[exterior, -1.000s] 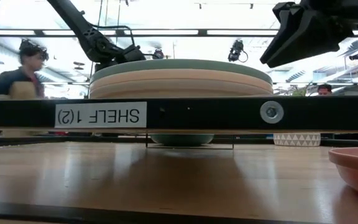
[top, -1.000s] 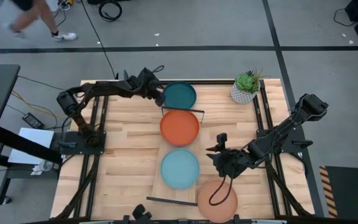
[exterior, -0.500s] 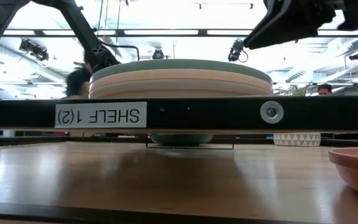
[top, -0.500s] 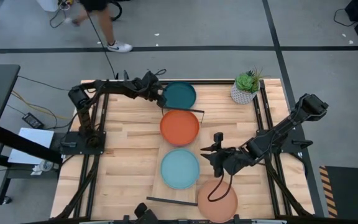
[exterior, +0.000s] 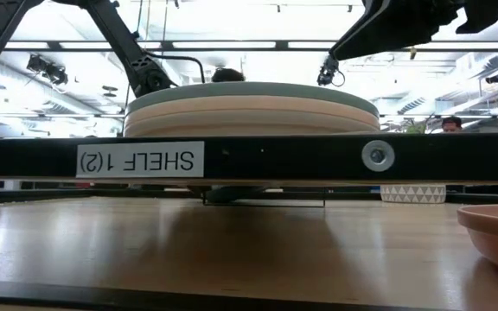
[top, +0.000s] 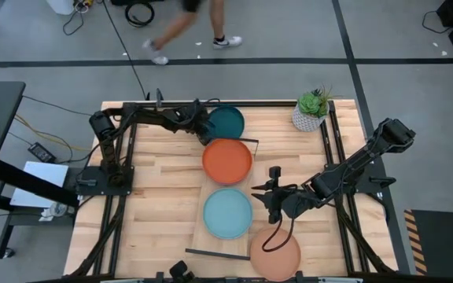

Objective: Place and stack plates onto a shelf
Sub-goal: Stack the green plate on top of the orange plate on the shelf

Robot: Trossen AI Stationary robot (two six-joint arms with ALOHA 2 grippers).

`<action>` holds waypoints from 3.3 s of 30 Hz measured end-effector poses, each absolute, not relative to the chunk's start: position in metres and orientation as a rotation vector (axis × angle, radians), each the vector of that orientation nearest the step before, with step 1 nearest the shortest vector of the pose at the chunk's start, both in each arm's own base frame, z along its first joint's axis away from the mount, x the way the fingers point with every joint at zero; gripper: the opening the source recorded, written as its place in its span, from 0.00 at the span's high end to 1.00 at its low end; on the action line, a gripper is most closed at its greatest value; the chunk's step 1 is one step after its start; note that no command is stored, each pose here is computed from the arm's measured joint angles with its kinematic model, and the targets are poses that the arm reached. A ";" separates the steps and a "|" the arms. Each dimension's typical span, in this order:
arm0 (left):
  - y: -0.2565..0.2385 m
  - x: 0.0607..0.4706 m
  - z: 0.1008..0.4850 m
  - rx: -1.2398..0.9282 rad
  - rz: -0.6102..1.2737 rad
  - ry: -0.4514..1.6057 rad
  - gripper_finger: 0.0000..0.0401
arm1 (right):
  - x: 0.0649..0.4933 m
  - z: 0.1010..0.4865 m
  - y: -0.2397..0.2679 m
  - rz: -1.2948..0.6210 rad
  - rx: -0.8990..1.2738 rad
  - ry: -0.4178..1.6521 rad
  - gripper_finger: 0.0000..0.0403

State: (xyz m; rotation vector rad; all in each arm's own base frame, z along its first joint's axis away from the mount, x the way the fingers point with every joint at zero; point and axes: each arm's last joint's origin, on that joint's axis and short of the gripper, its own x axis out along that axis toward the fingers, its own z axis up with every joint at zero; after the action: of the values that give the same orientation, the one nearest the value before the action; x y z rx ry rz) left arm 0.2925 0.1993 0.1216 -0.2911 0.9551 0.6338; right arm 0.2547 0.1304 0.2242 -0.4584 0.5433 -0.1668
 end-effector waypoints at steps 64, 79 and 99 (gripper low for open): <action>0.130 0.230 0.379 -0.239 0.172 0.623 0.97 | 0.224 0.231 0.130 -0.231 -0.492 0.660 0.76; 0.018 0.255 0.348 -0.376 0.140 1.035 0.96 | 0.190 0.252 0.117 -0.214 -0.112 0.697 0.76; 0.031 0.305 0.289 -0.679 0.632 1.124 0.96 | 0.164 0.222 0.137 -0.077 -0.127 0.760 0.76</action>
State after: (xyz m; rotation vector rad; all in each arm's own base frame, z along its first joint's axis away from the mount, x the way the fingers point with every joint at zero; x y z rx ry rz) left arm 0.3049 0.0314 0.2893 -0.6791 1.1239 0.6318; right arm 0.1644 0.1373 0.2223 -0.1272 0.7604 -0.0769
